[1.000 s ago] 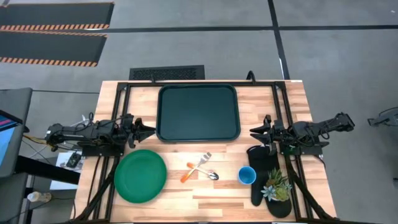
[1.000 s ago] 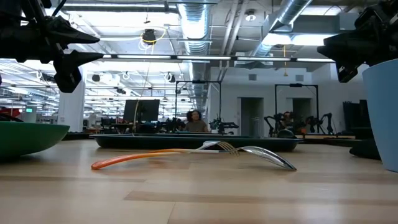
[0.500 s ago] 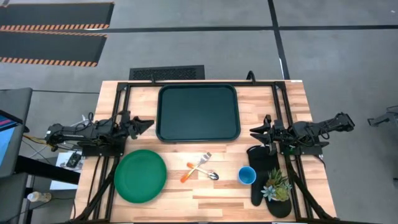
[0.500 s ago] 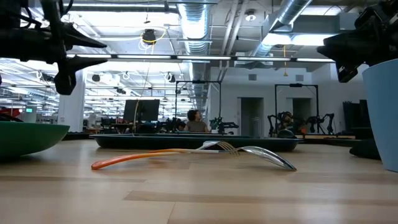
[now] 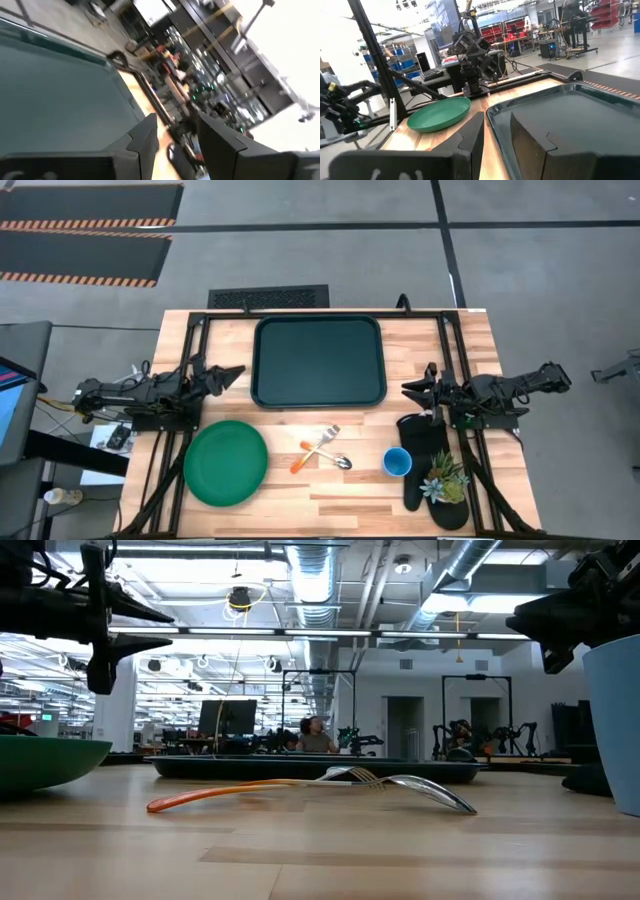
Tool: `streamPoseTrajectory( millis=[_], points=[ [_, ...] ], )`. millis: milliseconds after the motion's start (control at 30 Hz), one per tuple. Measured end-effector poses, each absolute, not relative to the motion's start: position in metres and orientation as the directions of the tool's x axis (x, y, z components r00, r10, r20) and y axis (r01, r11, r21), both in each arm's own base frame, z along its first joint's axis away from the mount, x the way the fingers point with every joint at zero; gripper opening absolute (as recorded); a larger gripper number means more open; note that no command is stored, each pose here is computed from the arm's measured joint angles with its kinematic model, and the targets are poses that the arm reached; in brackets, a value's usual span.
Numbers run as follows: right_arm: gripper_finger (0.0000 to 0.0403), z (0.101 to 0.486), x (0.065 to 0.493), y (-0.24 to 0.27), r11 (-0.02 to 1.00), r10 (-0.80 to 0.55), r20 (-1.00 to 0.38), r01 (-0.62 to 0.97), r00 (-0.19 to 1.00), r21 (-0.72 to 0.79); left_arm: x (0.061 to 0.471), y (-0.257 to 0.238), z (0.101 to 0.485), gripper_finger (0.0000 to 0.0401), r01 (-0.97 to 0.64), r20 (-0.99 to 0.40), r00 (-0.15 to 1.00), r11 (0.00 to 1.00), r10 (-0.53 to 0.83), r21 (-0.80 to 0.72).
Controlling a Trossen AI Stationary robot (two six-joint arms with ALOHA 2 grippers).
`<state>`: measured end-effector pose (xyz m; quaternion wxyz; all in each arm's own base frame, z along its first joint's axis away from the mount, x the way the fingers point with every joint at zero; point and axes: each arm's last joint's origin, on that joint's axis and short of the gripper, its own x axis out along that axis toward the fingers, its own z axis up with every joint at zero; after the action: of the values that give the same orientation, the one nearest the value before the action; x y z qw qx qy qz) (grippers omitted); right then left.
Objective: Pick and place plate/cup/fork/spoon on tray
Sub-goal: Put the green plate on the black tray
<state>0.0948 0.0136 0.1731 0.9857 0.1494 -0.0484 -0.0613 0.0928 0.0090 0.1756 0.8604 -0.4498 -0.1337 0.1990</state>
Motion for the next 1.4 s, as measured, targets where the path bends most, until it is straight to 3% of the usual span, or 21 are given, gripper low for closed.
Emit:
streamPoseTrajectory(
  millis=[167,367,500,633,800,900,1000,1267,1400],
  points=[
    [0.0121,0.175,0.095,0.014,0.793,-0.137,0.095,0.052,0.986,0.607,0.090,0.012,0.182,0.0123,-0.141,0.103,0.806,0.358,0.582,-0.923],
    [0.0121,0.175,0.095,0.014,0.591,-0.137,0.098,0.002,0.986,0.807,0.088,0.010,0.203,0.0123,0.100,0.300,0.814,0.388,0.498,-0.916],
    [0.0121,0.173,0.095,0.014,0.550,-0.134,0.081,0.006,0.988,0.835,0.087,0.007,0.233,0.0123,0.183,0.372,0.839,0.439,0.397,-0.880],
    [0.0121,0.173,0.095,0.014,0.553,-0.134,0.081,0.007,0.988,0.833,0.101,0.003,0.259,0.0118,0.024,0.179,0.943,0.481,0.280,-0.876],
    [0.0121,0.173,0.095,0.012,0.605,-0.148,0.080,0.026,0.986,0.796,0.125,-0.005,0.282,0.0118,-0.254,-0.269,0.962,0.534,0.051,-0.806],
    [0.0121,0.173,0.095,0.012,0.613,-0.150,0.077,0.031,0.986,0.790,0.136,-0.009,0.285,0.0132,-0.411,-0.541,0.840,0.592,-0.049,-0.693],
    [0.0121,0.172,0.095,0.012,0.638,-0.150,0.068,0.044,0.986,0.768,0.144,-0.011,0.286,0.0165,-0.489,-0.705,0.701,0.649,-0.105,-0.583],
    [0.0130,0.172,0.095,0.012,0.665,-0.168,0.063,0.066,0.984,0.744,0.164,-0.014,0.250,0.0293,-0.517,-0.898,0.415,0.774,-0.147,-0.366],
    [0.0146,0.171,0.095,0.012,0.665,-0.169,0.062,0.068,0.984,0.743,0.173,-0.016,0.225,0.0327,-0.489,-0.943,0.283,0.819,-0.176,-0.300]
  ],
)
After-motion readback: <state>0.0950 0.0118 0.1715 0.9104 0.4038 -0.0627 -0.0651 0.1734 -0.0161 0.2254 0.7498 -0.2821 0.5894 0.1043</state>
